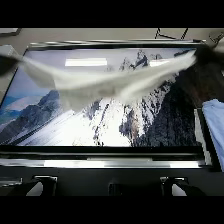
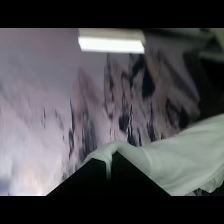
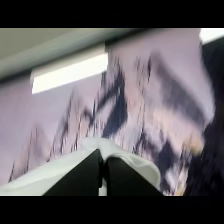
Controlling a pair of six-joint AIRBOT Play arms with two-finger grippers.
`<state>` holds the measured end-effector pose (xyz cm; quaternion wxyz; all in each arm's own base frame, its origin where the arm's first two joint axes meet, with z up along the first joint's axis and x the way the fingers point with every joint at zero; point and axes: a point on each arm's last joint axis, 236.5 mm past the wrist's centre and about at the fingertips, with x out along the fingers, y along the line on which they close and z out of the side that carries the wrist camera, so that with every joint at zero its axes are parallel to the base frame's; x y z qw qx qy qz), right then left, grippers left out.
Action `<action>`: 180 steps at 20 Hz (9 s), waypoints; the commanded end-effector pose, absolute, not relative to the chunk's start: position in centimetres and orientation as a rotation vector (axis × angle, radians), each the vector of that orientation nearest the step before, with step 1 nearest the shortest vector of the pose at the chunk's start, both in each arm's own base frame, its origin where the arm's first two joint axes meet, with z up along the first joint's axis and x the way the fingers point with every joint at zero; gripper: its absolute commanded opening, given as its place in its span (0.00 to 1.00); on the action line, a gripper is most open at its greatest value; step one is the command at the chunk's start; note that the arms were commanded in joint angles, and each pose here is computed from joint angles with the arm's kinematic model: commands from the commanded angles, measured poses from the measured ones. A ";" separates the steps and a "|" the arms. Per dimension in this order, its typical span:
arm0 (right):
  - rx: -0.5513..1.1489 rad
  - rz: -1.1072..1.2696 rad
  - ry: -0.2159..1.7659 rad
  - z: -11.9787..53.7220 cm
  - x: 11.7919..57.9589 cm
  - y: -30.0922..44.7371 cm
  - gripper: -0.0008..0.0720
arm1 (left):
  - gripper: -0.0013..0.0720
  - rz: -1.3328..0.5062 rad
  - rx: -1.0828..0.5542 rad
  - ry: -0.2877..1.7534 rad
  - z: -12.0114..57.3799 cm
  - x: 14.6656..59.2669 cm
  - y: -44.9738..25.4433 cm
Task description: Fold the clothes and pants, and hang the long-sleeved shirts on hangers.
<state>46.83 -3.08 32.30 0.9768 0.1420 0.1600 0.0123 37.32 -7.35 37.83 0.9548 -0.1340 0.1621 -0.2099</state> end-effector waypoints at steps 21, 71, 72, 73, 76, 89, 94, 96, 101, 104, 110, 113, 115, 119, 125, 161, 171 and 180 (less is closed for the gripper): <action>0.013 -0.459 -0.010 51.5 24.8 -11.2 0.06 | 0.04 -0.169 -0.140 0.064 51.0 25.7 -3.6; 0.909 -0.193 1.160 -5.7 35.1 2.5 0.06 | 0.04 -0.336 -0.578 1.110 3.5 35.4 -6.2; 0.883 -0.219 1.050 -3.5 37.9 0.7 0.06 | 0.04 -0.323 -0.556 1.130 2.9 35.1 -5.8; 0.862 -0.261 0.951 -1.3 40.2 -1.3 0.06 | 0.04 -0.314 -0.542 1.149 2.2 34.7 -5.5; 0.879 -0.323 0.954 -0.9 40.7 -2.3 0.06 | 0.04 -0.310 -0.574 1.225 -0.5 33.2 -6.1; 0.836 0.121 1.680 -9.5 23.0 11.7 0.88 | 0.04 -0.326 -0.592 1.289 -2.4 31.4 -7.3; 0.832 0.074 1.513 -10.2 26.8 14.7 0.52 | 0.04 -0.346 -0.592 1.212 0.3 32.5 -7.5; 0.776 0.152 1.518 -8.5 27.4 14.9 0.06 | 0.04 -0.371 -0.564 1.122 3.9 34.4 -7.4; 0.404 0.227 1.090 9.5 38.7 8.0 0.05 | 0.04 -0.435 -0.329 0.570 27.6 40.5 -6.3; 0.215 0.186 0.421 35.0 41.1 3.5 0.05 | 0.04 -0.439 -0.187 0.098 47.1 36.4 -6.8; 0.113 0.169 -0.210 57.2 26.5 3.3 0.05 | 0.04 -0.408 -0.074 -0.404 62.2 21.1 -8.5; 0.112 0.171 -0.258 58.4 24.8 3.4 0.06 | 0.04 -0.301 -0.095 -0.619 66.0 17.2 -6.1; 0.132 0.174 -0.247 58.2 25.5 3.4 0.06 | 0.04 -0.240 -0.077 -0.675 67.0 16.7 -4.9; 0.221 0.188 0.061 50.6 31.3 3.8 0.06 | 0.04 -0.175 -0.015 -0.480 62.6 22.9 -3.4; 0.386 0.175 0.799 22.8 46.1 4.4 0.06 | 0.04 -0.168 -0.140 0.121 41.0 41.4 -0.2; 0.657 -0.105 1.675 -4.8 29.7 -6.1 0.78 | 0.54 -0.267 -0.788 1.512 -10.6 24.4 -10.6; 0.780 0.015 1.643 -7.8 32.5 -3.8 0.78 | 0.04 -0.322 -0.753 1.523 -9.8 23.8 -11.4; 0.882 0.009 1.692 -11.2 31.9 -2.4 0.74 | 0.04 -0.330 -0.749 1.495 -8.9 24.4 -11.4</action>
